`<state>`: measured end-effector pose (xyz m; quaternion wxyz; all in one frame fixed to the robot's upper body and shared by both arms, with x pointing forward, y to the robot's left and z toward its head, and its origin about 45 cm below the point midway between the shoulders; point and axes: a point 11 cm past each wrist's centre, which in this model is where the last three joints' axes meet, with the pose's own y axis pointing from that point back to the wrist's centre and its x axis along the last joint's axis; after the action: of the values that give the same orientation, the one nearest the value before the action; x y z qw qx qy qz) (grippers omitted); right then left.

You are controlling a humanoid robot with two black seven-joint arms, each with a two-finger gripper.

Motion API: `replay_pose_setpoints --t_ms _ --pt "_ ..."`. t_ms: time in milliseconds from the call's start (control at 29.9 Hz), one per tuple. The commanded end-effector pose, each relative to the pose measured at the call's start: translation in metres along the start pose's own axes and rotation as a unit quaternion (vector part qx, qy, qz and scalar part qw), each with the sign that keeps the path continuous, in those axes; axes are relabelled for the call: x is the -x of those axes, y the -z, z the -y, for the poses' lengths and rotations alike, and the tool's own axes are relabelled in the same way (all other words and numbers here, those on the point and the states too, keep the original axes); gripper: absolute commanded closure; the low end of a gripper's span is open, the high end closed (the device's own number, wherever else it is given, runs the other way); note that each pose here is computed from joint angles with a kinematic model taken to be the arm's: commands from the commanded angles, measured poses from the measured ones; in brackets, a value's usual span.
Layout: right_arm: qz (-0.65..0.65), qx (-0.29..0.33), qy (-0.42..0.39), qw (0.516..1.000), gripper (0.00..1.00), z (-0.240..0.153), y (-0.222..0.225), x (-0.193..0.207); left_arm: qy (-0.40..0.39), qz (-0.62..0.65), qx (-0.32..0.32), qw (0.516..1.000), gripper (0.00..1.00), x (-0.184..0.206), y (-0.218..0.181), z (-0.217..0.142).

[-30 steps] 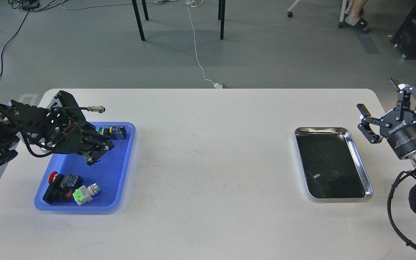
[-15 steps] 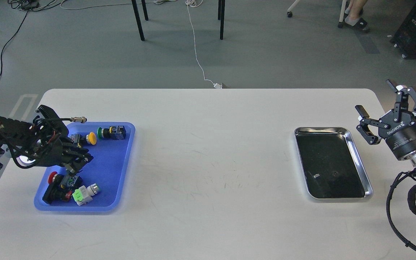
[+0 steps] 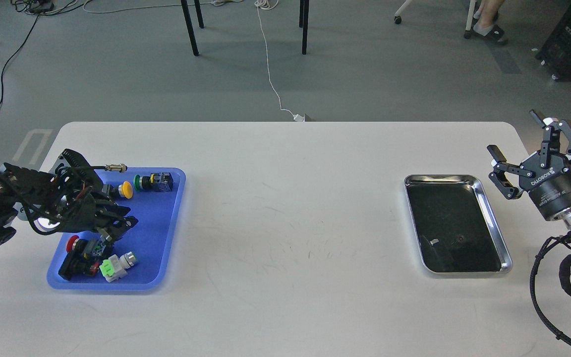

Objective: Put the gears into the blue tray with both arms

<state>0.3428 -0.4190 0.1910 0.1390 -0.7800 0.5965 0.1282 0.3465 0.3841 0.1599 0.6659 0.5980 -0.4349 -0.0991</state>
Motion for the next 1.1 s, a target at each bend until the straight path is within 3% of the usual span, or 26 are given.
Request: replay_pose_setpoints --t_ms 0,167,268,468,569,702,970,1070 --pt "-0.001 -0.002 -0.001 1.000 0.02 0.000 0.002 -0.001 -0.010 0.001 -0.004 1.000 0.29 -0.003 0.003 -0.002" --pt "-0.004 -0.003 -0.002 1.000 0.02 0.000 0.005 -0.003 -0.045 -0.005 -0.016 0.999 0.17 -0.021 0.011 -0.014" --pt "-0.006 -0.001 -0.003 1.000 0.01 -0.001 0.004 -0.004 -0.119 -0.046 0.001 0.992 0.10 -0.057 0.010 -0.028" --pt "-0.006 0.002 -0.004 1.000 0.01 -0.001 0.003 -0.004 -0.259 -0.186 0.095 0.943 0.03 -0.111 -0.006 -0.053" --pt "-0.007 0.002 -0.005 1.000 0.01 -0.002 0.003 -0.005 -0.291 -0.227 0.120 0.922 0.03 -0.121 -0.008 -0.057" --pt "-0.009 0.003 -0.008 1.000 0.01 -0.003 0.003 -0.007 -0.384 -0.338 0.179 0.840 0.03 -0.145 -0.011 -0.064" --pt "-0.008 0.004 -0.006 1.000 0.01 -0.003 0.003 -0.006 -0.458 -0.492 0.283 0.684 0.02 -0.170 -0.018 -0.064" --pt "-0.008 0.004 -0.006 1.000 0.01 -0.003 0.003 -0.006 -0.472 -0.508 0.298 0.656 0.02 -0.176 -0.018 -0.067"
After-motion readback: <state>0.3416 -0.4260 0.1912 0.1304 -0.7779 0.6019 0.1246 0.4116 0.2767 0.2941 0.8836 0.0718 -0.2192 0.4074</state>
